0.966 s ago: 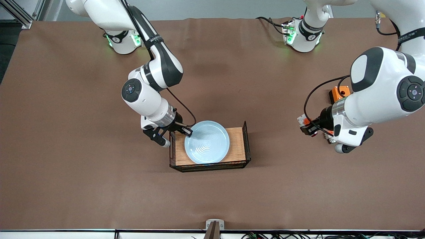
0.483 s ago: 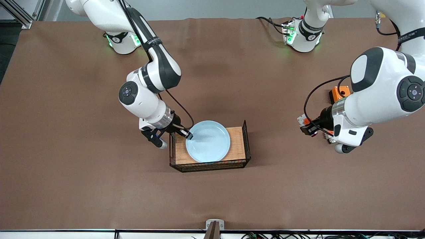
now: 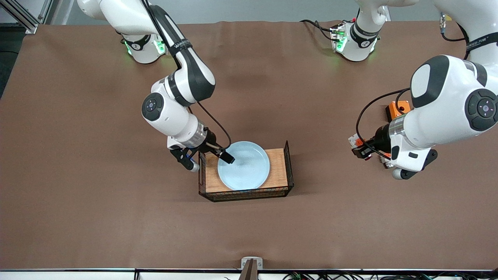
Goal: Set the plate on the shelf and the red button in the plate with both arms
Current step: 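Lower the blue plate into the basket with the right gripper, then open and withdraw the right gripper while the left gripper carries the button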
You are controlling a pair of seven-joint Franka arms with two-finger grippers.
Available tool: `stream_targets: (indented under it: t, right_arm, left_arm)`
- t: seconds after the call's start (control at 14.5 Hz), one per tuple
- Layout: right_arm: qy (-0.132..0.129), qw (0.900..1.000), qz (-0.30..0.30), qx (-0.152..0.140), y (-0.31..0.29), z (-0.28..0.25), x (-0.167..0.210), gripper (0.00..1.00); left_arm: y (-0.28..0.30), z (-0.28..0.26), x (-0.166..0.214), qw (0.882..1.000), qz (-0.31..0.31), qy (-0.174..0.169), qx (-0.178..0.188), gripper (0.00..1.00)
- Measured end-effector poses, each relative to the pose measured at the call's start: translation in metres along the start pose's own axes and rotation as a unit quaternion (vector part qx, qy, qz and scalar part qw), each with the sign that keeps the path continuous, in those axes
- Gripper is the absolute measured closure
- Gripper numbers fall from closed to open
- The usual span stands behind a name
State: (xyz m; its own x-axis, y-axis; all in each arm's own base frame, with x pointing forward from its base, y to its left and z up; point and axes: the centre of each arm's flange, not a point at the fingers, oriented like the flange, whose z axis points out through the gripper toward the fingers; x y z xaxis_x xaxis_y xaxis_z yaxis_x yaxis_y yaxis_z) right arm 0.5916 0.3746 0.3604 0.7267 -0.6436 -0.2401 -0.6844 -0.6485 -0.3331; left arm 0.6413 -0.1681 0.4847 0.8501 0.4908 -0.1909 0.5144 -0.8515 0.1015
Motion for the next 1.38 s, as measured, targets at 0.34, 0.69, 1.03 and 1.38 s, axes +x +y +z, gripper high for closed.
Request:
stream_targets:
  t: [0.34,0.69,1.03,1.38]
  right_arm:
    - [-0.049,0.996,0.06,-0.042,-0.002,-0.078,-0.013,0.0]
    - [-0.036,0.992,-0.005,-0.124,0.032,-0.203,0.013,0.0]
    - [-0.05,0.974,-0.186,-0.12,0.106,-0.306,0.114,0.0]
    - [-0.014,0.931,-0.324,-0.166,0.168,-0.361,0.177,0.0]
  left_arm:
    - [0.001,0.0,-0.001,1.0,0.001,0.0,0.0,0.59]
    - [0.022,0.002,-0.023,1.0,-0.002,-0.006,-0.004,0.59]
    - [0.071,-0.009,-0.082,0.999,-0.047,-0.016,-0.024,0.59]
    - [0.129,-0.015,-0.154,0.989,-0.133,-0.008,-0.065,0.59]
